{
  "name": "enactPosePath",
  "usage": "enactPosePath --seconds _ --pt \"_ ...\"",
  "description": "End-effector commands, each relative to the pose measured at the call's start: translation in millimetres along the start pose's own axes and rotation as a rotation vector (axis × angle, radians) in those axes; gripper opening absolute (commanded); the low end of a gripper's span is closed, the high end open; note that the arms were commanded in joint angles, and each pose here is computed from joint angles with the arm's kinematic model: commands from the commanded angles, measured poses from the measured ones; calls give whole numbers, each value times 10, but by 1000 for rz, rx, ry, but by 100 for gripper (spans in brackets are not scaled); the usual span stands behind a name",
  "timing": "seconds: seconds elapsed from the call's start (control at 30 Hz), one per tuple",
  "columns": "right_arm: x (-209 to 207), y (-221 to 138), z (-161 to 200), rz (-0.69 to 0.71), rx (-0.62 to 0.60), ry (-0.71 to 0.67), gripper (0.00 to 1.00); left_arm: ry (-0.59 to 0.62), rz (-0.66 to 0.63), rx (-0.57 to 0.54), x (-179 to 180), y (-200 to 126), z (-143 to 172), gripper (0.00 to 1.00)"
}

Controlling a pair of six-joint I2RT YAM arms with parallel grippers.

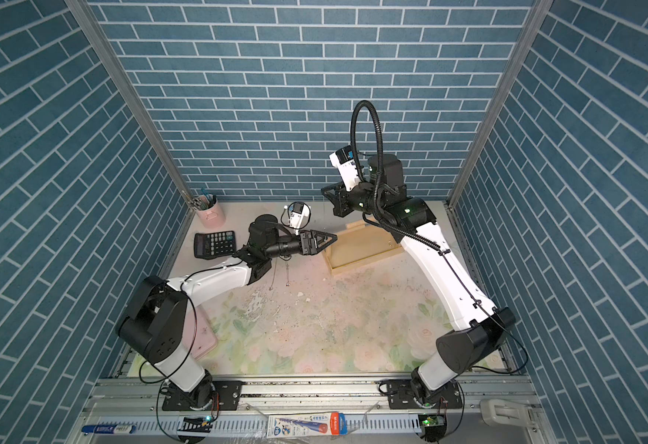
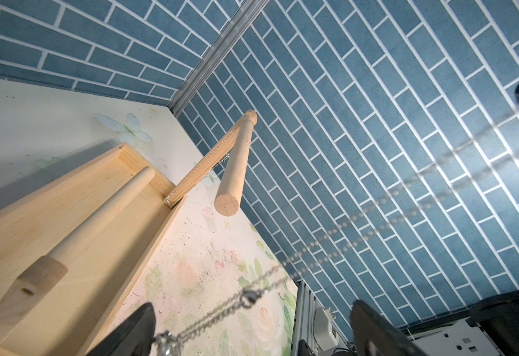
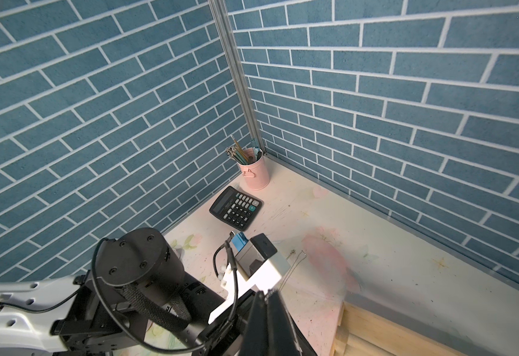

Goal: Take the necklace off the jewelry display stand
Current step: Take off the necklace from the stand.

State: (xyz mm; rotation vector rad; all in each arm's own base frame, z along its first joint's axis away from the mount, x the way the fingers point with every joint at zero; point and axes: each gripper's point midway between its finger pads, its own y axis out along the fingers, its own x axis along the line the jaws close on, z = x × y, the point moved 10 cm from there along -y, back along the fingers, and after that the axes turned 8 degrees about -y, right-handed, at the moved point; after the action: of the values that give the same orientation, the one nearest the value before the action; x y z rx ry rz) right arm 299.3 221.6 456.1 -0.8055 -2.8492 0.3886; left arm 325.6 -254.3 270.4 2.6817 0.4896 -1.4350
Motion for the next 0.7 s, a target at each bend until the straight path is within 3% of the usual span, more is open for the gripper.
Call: enactPosePath --seconds 0.0,0.67 --pt "25 -27 -60 11 -9 -55 0 43 32 -21 -115 -78 -45 99" --pt "5 6 -59 16 -4 -64 0 34 23 -12 -81 -89 -3 99"
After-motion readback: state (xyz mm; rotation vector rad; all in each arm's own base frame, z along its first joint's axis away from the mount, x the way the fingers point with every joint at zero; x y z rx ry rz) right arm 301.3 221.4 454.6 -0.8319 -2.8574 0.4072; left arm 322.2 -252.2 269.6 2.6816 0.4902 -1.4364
